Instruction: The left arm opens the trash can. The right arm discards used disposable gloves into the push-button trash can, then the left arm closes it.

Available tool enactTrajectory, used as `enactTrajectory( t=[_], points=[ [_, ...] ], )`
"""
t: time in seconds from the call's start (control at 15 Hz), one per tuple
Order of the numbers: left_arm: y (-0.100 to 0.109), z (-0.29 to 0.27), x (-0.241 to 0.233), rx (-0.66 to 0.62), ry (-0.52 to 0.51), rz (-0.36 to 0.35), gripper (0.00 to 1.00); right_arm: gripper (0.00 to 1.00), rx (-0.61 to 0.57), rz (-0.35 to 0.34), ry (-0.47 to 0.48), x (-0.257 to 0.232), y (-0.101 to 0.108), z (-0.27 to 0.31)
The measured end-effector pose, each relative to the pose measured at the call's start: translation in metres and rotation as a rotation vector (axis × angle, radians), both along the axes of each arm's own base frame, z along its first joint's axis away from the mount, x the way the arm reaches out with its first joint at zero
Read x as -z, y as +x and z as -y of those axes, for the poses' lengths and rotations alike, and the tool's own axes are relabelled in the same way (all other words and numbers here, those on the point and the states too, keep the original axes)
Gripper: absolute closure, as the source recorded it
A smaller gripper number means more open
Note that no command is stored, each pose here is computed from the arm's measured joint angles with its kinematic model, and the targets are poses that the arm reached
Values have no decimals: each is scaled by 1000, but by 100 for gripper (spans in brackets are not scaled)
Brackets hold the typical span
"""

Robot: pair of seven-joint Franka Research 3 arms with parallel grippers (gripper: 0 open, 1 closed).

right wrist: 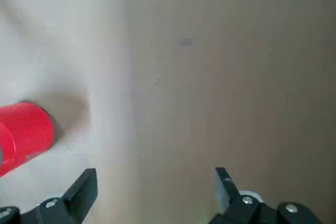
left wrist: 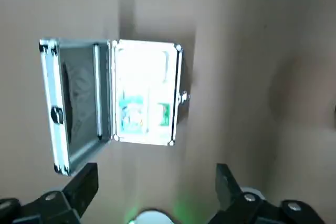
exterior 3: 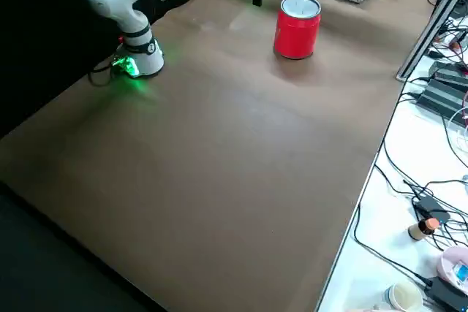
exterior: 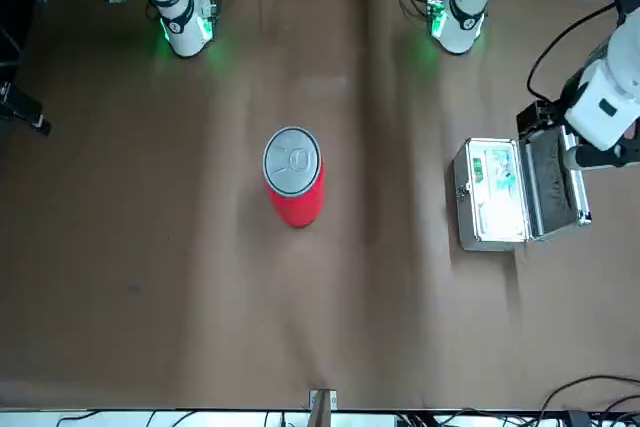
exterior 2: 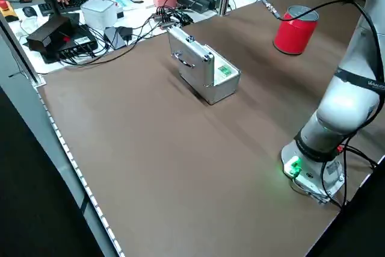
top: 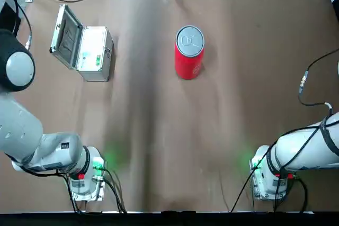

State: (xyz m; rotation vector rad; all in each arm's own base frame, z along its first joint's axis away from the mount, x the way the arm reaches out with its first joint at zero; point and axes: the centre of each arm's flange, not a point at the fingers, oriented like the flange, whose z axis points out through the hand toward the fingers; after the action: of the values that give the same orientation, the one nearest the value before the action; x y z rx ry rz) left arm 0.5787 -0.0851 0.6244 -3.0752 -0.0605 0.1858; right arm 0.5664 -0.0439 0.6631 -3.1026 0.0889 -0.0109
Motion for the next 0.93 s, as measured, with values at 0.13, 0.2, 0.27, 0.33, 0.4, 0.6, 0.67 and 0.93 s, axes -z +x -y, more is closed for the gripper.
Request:
enactTrajectory(
  t=[0.13, 0.2, 0.27, 0.33, 0.4, 0.6, 0.67, 0.93],
  points=[
    [2, -9, -13, 70, -48, 51, 1, 1, 0, 0, 0, 0, 0, 0],
    [3, -14, -17, 77, -59, 68, 1, 1, 0, 0, 0, 0, 0, 0],
    [3, -19, -20, 80, -65, 83, 1, 1, 0, 0, 0, 0, 0, 0],
    [3, -23, -21, 82, -68, 96, 1, 1, 0, 0, 0, 0, 0, 0],
    [4, -27, -21, 79, -70, 110, 1, 1, -1, -1, 0, 0, 0, 0],
    [6, -30, -18, 81, -73, 130, 1, 1, -2, -2, 0, 0, -1, -1],
    [5, -29, -19, 88, -73, 134, 1, 1, -1, -1, 0, -1, -1, -1],
    [-5, -35, -34, 112, -67, 155, 1, 1, -2, -1, 0, -1, -1, -1]
  ],
)
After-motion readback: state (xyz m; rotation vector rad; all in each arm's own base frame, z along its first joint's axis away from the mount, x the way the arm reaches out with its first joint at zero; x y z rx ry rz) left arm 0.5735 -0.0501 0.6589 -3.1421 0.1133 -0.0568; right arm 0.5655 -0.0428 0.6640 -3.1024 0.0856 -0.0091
